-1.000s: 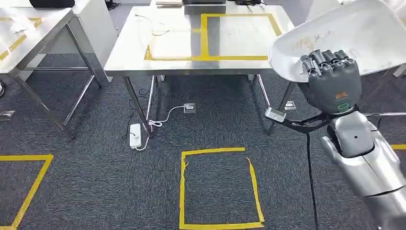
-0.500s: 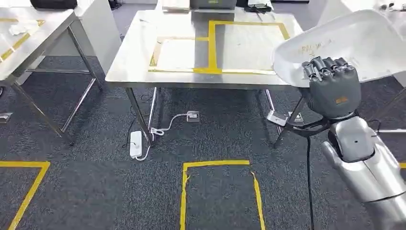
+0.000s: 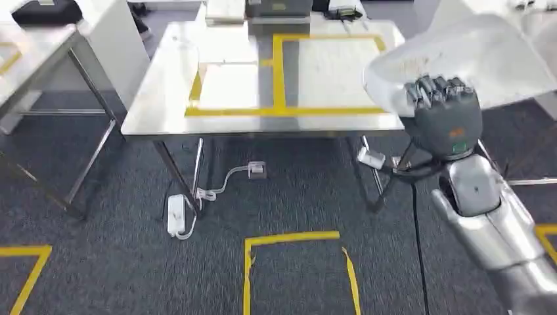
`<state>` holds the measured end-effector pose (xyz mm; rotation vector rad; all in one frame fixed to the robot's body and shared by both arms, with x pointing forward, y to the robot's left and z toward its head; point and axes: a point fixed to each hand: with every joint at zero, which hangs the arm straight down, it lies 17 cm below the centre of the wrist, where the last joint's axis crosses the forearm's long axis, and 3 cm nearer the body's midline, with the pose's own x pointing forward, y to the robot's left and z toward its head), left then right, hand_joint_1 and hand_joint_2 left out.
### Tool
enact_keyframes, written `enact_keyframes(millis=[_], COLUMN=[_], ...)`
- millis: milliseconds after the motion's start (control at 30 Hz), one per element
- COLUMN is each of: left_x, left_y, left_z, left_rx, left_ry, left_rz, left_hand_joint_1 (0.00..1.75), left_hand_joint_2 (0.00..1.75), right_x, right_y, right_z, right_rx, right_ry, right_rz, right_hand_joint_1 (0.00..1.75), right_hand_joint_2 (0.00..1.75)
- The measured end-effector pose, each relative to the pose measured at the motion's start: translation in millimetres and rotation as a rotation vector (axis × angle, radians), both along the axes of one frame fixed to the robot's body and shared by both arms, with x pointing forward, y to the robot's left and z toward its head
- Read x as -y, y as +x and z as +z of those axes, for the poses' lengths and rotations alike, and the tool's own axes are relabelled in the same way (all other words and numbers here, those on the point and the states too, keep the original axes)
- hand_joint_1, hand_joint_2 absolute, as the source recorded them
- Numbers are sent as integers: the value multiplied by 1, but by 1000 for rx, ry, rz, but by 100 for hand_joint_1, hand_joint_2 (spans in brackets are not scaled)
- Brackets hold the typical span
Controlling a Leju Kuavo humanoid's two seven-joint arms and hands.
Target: Take the parts from the cabinet and place them on the table.
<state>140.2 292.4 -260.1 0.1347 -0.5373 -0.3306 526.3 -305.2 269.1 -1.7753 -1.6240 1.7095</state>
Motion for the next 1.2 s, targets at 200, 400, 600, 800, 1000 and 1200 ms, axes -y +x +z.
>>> enact_keyframes(millis=[200,400,600,800,1000,1200], left_x=[1,2,8,8,8,9], left_y=[4,5,12,12,1,8], left_z=[0,0,2,2,0,1], left_rx=[-6,-3,9,11,-6,0], left_ry=[3,1,-9,-9,-11,-11], left_rz=[3,2,5,6,6,6], left_hand_joint_1=[0,0,0,0,0,0], left_hand_joint_2=[175,175,175,175,175,175], right_x=[0,-5,-8,-18,-24,-25], right_y=[3,11,20,24,25,29], right_z=[2,-8,-2,-4,-16,-13], right_rx=[-13,-56,-57,-69,-95,-95], right_ry=[-5,-8,-12,-6,5,7], right_rz=[8,19,19,33,37,35], right_hand_joint_1=[175,175,175,175,175,175], right_hand_joint_2=[175,175,175,175,175,175])
